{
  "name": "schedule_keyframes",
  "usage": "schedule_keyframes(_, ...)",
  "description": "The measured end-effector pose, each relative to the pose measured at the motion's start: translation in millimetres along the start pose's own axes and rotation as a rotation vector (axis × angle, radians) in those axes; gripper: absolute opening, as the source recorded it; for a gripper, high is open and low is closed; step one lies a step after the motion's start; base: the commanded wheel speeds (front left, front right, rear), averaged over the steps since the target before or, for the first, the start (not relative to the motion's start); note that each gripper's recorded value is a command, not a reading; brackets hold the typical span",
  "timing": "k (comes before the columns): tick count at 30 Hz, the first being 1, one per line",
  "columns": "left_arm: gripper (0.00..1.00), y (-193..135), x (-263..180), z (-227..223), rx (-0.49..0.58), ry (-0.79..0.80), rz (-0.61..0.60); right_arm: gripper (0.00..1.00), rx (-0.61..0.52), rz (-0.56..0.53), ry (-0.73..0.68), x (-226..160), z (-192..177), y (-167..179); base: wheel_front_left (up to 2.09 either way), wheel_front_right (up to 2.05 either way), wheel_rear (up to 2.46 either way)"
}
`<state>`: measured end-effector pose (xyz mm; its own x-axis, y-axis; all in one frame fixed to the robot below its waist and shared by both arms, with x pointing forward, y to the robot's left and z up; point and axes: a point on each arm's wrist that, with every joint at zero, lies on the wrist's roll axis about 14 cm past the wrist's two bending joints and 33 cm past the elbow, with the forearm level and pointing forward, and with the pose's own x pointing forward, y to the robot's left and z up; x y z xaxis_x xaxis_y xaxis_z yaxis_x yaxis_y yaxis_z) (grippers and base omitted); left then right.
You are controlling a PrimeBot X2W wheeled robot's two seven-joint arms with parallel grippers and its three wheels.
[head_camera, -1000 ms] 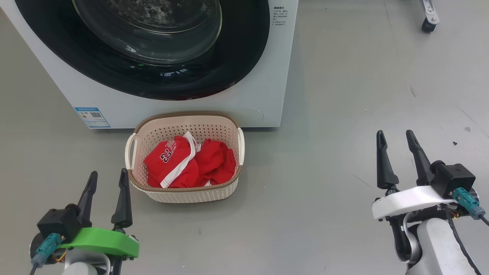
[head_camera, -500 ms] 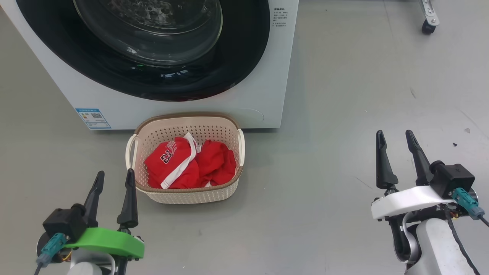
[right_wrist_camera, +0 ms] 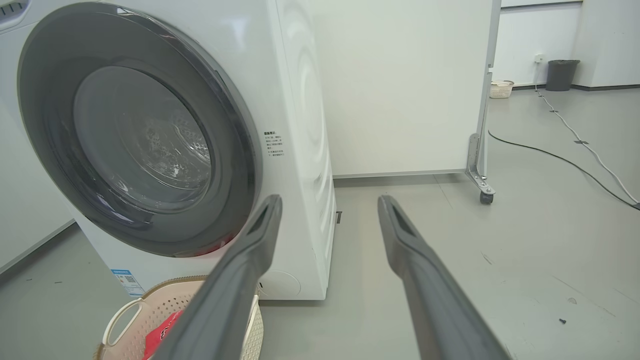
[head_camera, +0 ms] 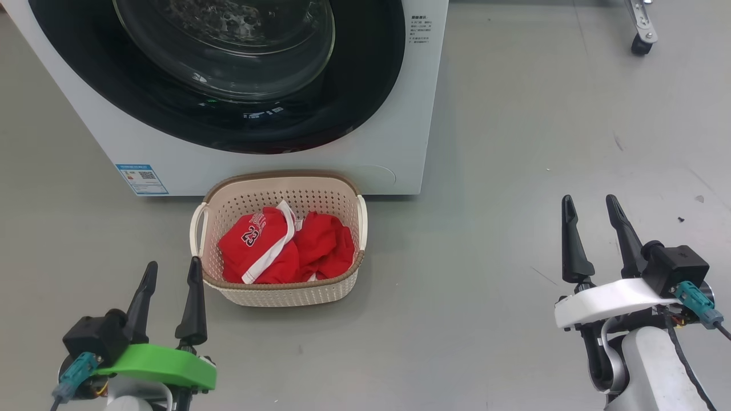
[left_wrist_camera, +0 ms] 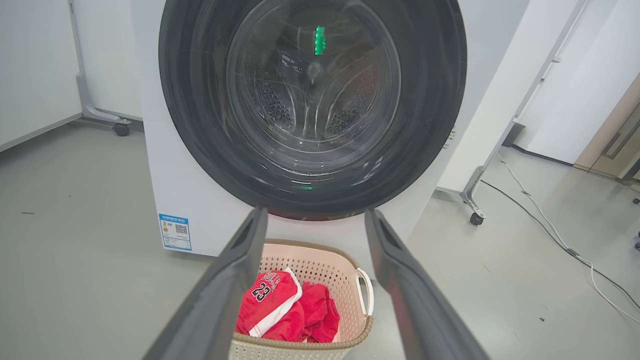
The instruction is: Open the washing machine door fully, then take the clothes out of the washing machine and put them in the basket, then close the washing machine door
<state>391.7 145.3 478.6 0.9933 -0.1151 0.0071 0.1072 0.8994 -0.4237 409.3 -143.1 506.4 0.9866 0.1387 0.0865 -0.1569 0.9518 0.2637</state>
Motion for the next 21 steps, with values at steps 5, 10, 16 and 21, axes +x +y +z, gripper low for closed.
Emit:
schedule_keyframes(5,1.00,2.8,-5.6,-5.8,-0.004,0.018,0.010,1.00,0.001,0.006,-0.002,-0.2,0.9,1.3,0.00,0.00,0.00)
schedule_keyframes(10,0.00,6.0,-10.4,-17.4,-0.015,0.052,0.027,0.00,0.010,-0.003,0.033,-5.1,-10.7,0.8,0.00,0.00,0.00)
schedule_keyframes(16,0.00,7.8,-17.8,-30.7,-0.043,0.087,0.049,0.00,0.027,-0.023,0.093,-17.6,-30.7,-1.7,0.00,0.00,0.00)
schedule_keyframes(21,0.00,8.1,-17.9,-29.5,-0.075,0.085,0.057,0.00,0.072,-0.036,0.088,-17.7,-29.1,-2.9,0.00,0.00,0.00)
